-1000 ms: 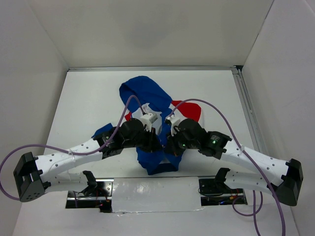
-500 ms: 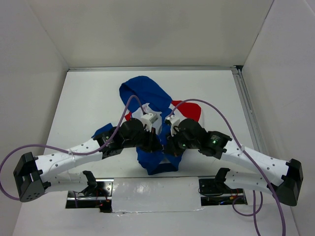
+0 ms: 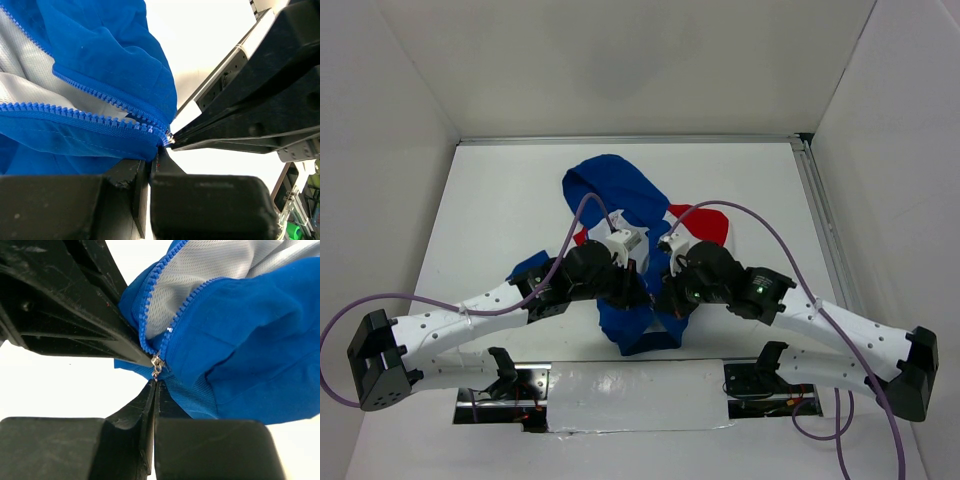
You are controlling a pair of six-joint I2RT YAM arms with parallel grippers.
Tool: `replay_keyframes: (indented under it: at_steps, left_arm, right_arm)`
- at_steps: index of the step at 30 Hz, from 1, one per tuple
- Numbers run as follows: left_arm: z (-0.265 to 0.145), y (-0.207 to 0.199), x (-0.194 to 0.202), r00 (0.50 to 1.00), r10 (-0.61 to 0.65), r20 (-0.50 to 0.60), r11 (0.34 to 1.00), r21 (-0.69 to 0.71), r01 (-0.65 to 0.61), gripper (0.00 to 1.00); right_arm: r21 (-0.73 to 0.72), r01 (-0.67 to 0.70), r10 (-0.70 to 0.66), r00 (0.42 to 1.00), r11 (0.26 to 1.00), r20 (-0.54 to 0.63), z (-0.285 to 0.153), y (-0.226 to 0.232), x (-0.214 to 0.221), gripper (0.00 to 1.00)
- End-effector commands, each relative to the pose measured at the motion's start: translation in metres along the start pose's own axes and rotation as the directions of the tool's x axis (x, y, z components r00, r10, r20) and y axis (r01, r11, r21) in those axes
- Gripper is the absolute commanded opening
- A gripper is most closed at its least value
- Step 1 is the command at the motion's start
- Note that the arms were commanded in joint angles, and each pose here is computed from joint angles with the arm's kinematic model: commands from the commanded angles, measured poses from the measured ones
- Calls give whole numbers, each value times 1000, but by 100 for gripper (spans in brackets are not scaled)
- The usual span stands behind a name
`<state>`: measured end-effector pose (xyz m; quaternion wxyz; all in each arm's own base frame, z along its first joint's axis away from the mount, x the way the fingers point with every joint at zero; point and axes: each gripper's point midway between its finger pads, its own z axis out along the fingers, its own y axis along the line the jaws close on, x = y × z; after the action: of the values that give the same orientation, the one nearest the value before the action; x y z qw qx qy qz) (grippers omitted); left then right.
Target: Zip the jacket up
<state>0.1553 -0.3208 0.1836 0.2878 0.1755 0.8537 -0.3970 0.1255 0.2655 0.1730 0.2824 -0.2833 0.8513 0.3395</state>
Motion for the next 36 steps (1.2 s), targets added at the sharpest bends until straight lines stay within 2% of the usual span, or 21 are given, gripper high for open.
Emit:
replay_keyframes:
  at_steps: [1, 9, 14, 17, 21, 23, 29, 34, 36]
  left_arm:
    - [-1, -11, -16, 997, 35, 68, 999, 36, -37, 0]
    - [3, -1, -11, 998, 25, 53, 1000, -5, -24, 0]
    - [-2, -13, -13, 998, 28, 62, 998, 52, -31, 0]
    - [-4, -16, -16, 996, 41, 75, 996, 70, -46, 0]
    - [-5, -11, -15, 997, 42, 69, 998, 39, -45, 0]
    - [-5, -14, -15, 997, 37, 69, 998, 53, -40, 0]
    - [-7, -22, -19, 996, 7, 89, 996, 89, -15, 0]
    - [-20, -39, -32, 991, -1, 130, 988, 151, -19, 0]
    - [-31, -51, -37, 988, 13, 154, 979, 200, -44, 0]
  right_arm:
    - [-16, -7, 9, 994, 1000, 111, -19, 14, -32, 0]
    - [101, -37, 23, 991, 994, 130, -26, -6, -34, 0]
    - [36, -21, 19, 998, 999, 67, -10, 0, -18, 1]
    - [17, -17, 16, 996, 1000, 85, -5, 3, -23, 1]
    - [96, -31, 22, 995, 995, 95, -5, -10, -27, 9]
    - [73, -32, 24, 995, 997, 101, -2, -6, -27, 10]
    - [-121, -53, 76, 979, 991, 191, 13, 23, -41, 6]
    - [-166, -64, 108, 955, 984, 276, 3, 27, -52, 11]
    - [-166, -81, 130, 942, 983, 311, -1, 24, -55, 18]
